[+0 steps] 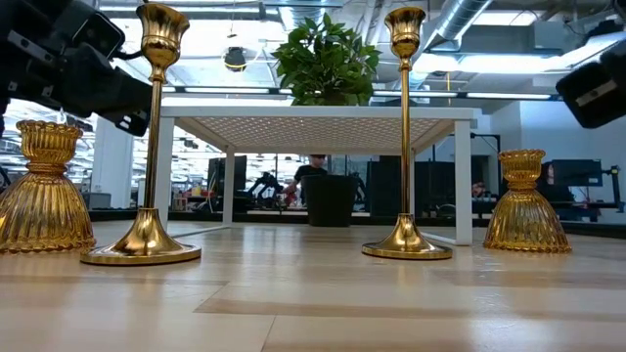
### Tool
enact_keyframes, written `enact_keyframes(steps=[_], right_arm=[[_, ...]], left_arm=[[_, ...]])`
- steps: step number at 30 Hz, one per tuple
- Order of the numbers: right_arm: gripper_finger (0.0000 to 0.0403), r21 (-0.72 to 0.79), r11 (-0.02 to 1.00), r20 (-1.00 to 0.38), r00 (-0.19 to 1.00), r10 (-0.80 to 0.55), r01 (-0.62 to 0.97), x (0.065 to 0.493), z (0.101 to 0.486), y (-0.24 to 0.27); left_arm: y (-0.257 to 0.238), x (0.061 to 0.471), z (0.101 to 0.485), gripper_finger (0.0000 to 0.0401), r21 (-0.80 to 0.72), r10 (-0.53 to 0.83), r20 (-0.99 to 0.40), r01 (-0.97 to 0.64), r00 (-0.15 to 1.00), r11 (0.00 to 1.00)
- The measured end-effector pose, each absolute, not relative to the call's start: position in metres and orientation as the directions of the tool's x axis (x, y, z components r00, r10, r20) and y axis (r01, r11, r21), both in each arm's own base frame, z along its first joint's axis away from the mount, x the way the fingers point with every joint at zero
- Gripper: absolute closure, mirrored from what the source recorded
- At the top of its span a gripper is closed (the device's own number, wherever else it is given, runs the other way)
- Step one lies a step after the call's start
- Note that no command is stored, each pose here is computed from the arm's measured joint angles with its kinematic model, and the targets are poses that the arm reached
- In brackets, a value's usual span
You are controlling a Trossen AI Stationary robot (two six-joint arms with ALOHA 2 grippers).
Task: Pick & Place candle stick holders
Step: Put the bottom right gold candle holder on the shelf
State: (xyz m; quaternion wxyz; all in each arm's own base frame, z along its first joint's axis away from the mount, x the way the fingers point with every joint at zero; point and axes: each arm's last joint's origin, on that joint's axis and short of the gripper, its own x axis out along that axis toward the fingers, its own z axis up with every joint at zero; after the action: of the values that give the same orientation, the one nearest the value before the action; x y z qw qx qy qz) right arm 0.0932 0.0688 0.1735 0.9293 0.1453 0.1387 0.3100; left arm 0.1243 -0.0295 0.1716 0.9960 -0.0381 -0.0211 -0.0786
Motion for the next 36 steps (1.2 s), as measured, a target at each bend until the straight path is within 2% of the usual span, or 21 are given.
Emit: enact_keyframes(steps=[3, 9, 14, 29, 36], right_arm=[[0.0258, 0.346, 0.76, -0.169, 0.76, 0.628, -0.55, 0.097, 0.173, 0.076], [0.0278, 0.324, 0.807, -0.185, 0.803, 0.566, -0.494, 0.104, 0.17, 0.085], [0.0281, 0.321, 0.796, -0.174, 0.795, 0.582, -0.513, 0.108, 0.168, 0.093], [0.0244, 0.317, 0.799, -0.162, 0.801, 0.576, -0.51, 0.119, 0.161, 0.108], [0.0239, 0.319, 0.798, -0.162, 0.8, 0.577, -0.511, 0.124, 0.156, 0.113]], left_arm=[[-0.03, 0.124, 0.172, 0.0393, -0.071, -0.155, 0.049, 0.158, 0.987, 0.985], [-0.03, 0.124, 0.172, 0.0393, -0.07, -0.155, 0.049, 0.158, 0.987, 0.985], [-0.03, 0.124, 0.172, 0.0393, -0.07, -0.155, 0.048, 0.158, 0.987, 0.985], [-0.03, 0.124, 0.172, 0.0393, -0.07, -0.155, 0.048, 0.158, 0.987, 0.985], [-0.03, 0.124, 0.172, 0.0393, -0.07, -0.155, 0.048, 0.158, 0.987, 0.985]])
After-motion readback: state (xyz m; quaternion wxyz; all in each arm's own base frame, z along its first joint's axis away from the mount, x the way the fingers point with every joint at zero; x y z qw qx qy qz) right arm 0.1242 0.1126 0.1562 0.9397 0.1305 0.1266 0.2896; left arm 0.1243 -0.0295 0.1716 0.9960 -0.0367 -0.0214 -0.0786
